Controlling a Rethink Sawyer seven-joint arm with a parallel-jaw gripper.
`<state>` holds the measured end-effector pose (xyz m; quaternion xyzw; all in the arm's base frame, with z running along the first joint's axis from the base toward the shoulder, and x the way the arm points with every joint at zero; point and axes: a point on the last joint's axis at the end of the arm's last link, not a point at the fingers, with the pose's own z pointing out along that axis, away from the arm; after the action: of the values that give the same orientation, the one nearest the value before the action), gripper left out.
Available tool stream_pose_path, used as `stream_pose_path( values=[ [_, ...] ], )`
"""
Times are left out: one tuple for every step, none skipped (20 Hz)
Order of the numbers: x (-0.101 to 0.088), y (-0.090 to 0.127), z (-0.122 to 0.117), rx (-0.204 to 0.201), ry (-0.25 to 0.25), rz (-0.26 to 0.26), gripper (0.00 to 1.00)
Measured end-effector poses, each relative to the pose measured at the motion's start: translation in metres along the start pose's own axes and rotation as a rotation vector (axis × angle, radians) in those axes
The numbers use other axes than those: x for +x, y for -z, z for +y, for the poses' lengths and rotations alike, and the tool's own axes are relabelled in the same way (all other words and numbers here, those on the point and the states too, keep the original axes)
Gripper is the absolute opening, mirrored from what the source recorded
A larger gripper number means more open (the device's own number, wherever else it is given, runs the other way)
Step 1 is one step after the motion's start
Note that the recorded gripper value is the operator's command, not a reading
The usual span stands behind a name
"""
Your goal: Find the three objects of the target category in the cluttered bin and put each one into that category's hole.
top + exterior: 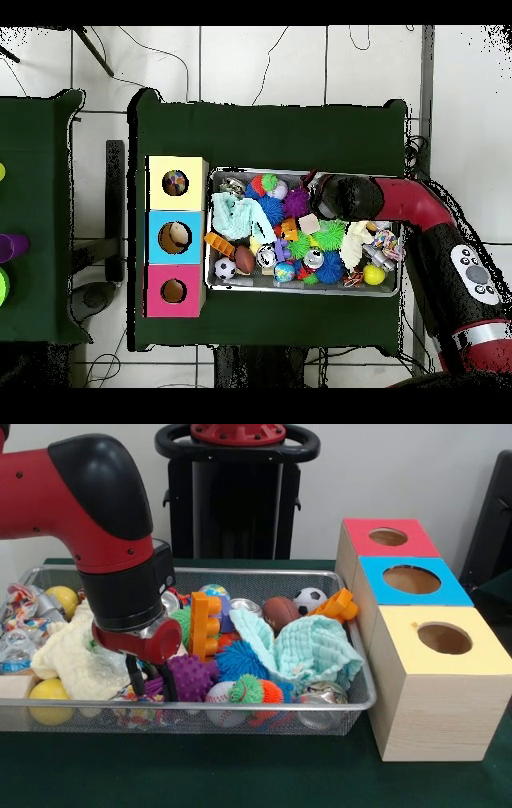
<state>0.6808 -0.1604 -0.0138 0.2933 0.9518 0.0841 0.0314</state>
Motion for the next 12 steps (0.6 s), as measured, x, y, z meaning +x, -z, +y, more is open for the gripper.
stream_pose_path(
  values=[
    [-0.0001,0.0,0.0002,0.0,0.0,0.0,1.0],
    [0.0,0.0,0.0002,0.0,0.0,0.0,1.0],
    [0.0,0.0,0.0001,0.0,0.0,0.0,1.0],
    [0.0,0.0,0.0002,0.0,0.0,0.0,1.0],
    [0.0,0.0,0.0002,0.0,0.0,0.0,1.0],
    [0.0,0.0,0.0001,0.0,0.0,0.0,1.0],
    [0.0,-0.0001,0.0001,0.0,0.0,0.0,1.0],
    [0.0002,-0.0004,0.0001,0.0,0.0,0.001,1.0],
    [0.0006,-0.0009,0.0001,-0.001,-0.001,0.002,1.0],
    [0.0009,-0.0014,0.0001,-0.001,-0.001,0.003,1.0],
    [0.0012,-0.0018,0.0001,-0.001,-0.001,0.004,1.0],
    [0.0016,-0.0025,0.0001,-0.002,-0.001,0.005,1.0]
  ],
)
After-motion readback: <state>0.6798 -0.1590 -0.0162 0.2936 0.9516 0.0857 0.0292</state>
